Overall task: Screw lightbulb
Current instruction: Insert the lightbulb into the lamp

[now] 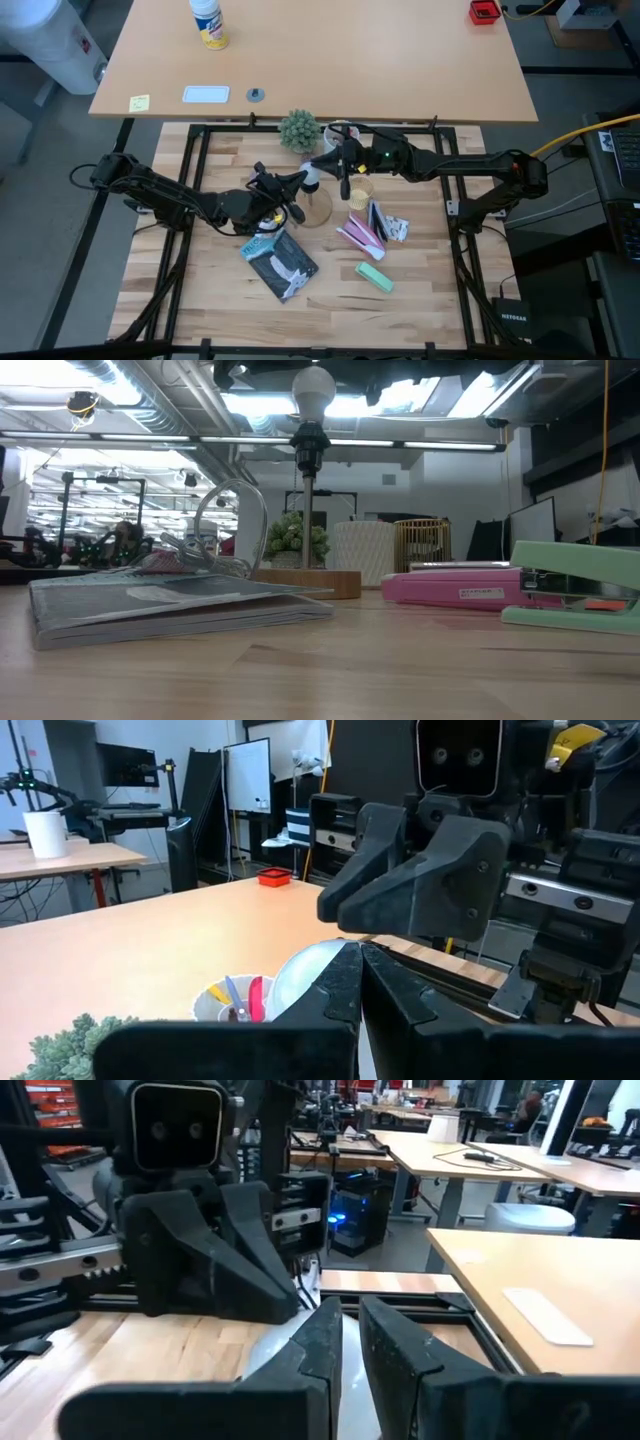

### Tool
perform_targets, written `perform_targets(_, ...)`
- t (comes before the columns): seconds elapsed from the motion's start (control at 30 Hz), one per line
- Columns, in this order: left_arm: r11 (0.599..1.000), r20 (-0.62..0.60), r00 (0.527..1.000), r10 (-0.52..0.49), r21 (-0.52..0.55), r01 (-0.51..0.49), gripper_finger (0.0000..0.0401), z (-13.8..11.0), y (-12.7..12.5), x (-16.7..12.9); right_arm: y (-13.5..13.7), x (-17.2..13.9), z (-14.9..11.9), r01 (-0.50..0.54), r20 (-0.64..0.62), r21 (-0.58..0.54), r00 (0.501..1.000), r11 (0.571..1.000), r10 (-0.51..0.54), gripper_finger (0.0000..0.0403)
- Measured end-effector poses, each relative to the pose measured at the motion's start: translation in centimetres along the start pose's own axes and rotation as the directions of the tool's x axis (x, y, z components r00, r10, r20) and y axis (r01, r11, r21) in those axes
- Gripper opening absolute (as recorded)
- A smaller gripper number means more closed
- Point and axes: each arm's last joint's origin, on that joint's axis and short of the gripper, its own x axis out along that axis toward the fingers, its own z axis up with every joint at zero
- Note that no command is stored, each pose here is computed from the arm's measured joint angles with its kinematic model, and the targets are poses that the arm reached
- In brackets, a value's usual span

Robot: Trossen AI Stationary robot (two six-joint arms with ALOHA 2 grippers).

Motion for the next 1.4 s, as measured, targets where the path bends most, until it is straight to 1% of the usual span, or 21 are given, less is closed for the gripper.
perform_targets(0.17, 1.000, 0.000, 1.000, 0.000, 0.000, 0.000, 0.0001, 0.0, 0.0, 0.0, 0.1, 0.0, -0.1, -0.026, -0.010, 0.004, 1.000, 1.000, 0.026, 0.0044)
perform_targets(0.6, 1.000, 0.006, 1.000, 0.000, -0.008, 0.000, 0.0001, 0.1, 0.0, 0.0, 0.1, 0.0, -0.3, -0.027, -0.029, 0.008, 0.999, 1.000, 0.027, 0.0044)
perform_targets(0.8, 1.000, 0.043, 0.999, -0.004, -0.001, 0.004, 0.0001, 0.6, -0.1, -0.2, 0.1, 0.0, -0.3, -0.027, -0.030, 0.008, 0.999, 1.000, 0.027, 0.0044)
perform_targets(1.13, 0.998, 0.079, 0.995, -0.062, 0.031, 0.060, 0.0001, 1.2, -1.2, -1.7, 0.1, 0.0, -0.3, -0.027, -0.031, 0.009, 0.999, 1.000, 0.028, 0.0044)
perform_targets(1.27, 0.994, 0.060, 0.993, -0.102, 0.048, 0.099, 0.0001, 0.9, -1.8, -2.6, 0.1, 0.0, -0.3, -0.027, -0.032, 0.009, 0.999, 1.000, 0.028, 0.0044)
perform_targets(1.4, 0.991, 0.004, 0.992, -0.127, 0.046, 0.127, 0.0001, 0.1, -2.2, -3.1, 0.1, 0.0, -0.3, -0.027, -0.032, 0.009, 0.999, 1.000, 0.028, 0.0044)
